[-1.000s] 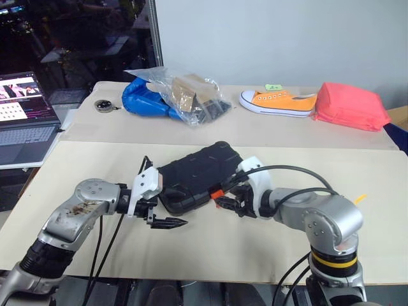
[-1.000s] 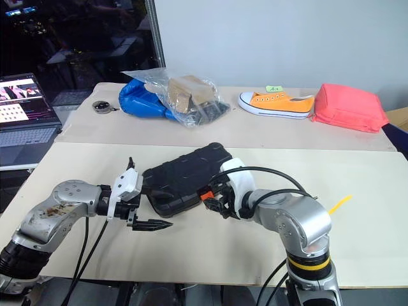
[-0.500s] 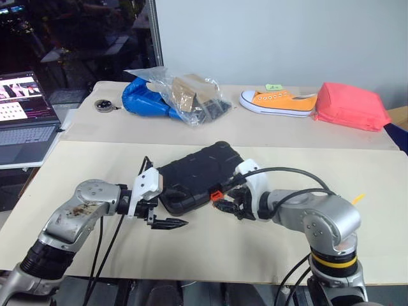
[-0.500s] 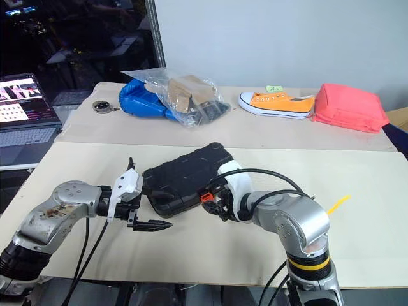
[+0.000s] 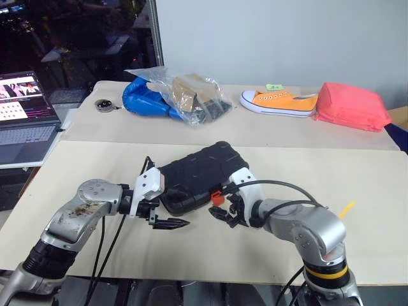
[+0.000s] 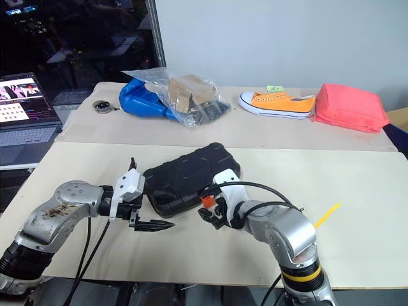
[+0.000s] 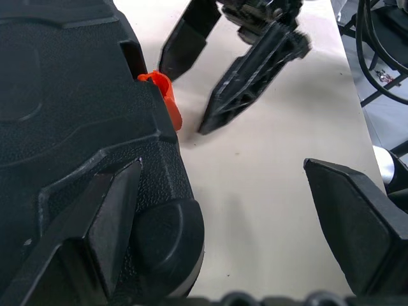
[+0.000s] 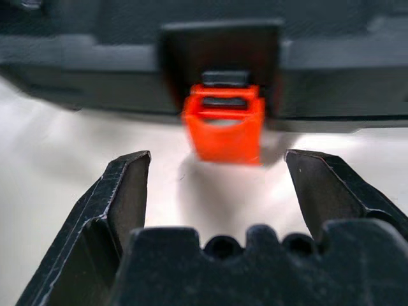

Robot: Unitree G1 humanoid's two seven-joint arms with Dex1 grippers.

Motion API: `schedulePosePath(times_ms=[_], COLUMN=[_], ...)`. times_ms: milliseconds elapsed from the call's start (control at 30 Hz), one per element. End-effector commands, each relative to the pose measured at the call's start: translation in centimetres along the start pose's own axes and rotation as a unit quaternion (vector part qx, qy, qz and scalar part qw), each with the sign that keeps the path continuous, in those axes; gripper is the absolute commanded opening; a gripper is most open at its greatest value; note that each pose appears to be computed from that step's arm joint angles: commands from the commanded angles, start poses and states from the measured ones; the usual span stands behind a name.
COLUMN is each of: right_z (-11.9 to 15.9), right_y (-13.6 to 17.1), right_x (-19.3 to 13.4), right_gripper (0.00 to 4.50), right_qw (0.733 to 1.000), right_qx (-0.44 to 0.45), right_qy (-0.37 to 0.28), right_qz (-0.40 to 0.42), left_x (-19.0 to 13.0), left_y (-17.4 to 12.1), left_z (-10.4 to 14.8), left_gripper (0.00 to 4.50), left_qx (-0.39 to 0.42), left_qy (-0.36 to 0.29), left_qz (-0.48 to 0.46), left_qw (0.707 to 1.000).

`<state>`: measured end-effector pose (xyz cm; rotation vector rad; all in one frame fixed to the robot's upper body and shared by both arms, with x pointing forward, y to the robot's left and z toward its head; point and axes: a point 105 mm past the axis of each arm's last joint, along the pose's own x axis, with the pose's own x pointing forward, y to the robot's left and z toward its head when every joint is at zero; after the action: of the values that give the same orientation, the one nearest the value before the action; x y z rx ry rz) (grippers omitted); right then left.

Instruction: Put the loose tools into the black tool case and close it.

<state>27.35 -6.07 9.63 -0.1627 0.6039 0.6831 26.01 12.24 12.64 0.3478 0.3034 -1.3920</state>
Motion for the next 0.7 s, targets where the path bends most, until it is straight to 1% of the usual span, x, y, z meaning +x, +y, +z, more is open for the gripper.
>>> schedulePosePath(times_ms=[33,167,233,267,467,633,700], right_z=[1.2,1.1,1.1,1.1,0.5,1.0,1.6], right_y=[-0.2,0.0,0.1,0.1,0.4,0.4,0.5], right_x=[0.1,0.3,0.4,0.5,0.4,0.1,-0.3], right_gripper=[3.91,3.91,3.40,3.23,1.27,1.22,1.22], right_qw=[0.999,0.999,0.999,0.999,0.999,0.998,0.996], right_qx=[-0.005,0.002,0.008,0.010,0.013,-0.015,-0.043], right_qy=[-0.037,-0.043,-0.046,-0.047,-0.046,-0.057,-0.068], right_qz=[-0.020,-0.024,-0.024,-0.024,-0.026,-0.032,-0.036], left_x=[0.5,0.4,0.4,0.4,0.4,0.5,0.5], left_y=[-0.5,-0.4,-0.4,-0.4,-0.4,-0.4,-0.4], left_z=[-1.5,-1.5,-1.5,-1.5,-1.5,-1.6,-1.7], left_gripper=[4.36,4.36,4.36,4.36,4.36,4.36,4.36], left_qx=[-0.025,-0.023,-0.022,-0.022,-0.022,-0.024,-0.025], left_qy=[0.026,0.027,0.027,0.028,0.028,0.028,0.027], left_qz=[-0.011,-0.010,-0.009,-0.009,-0.010,-0.010,-0.010], left_qw=[0.999,0.999,0.999,0.999,0.999,0.999,0.999])
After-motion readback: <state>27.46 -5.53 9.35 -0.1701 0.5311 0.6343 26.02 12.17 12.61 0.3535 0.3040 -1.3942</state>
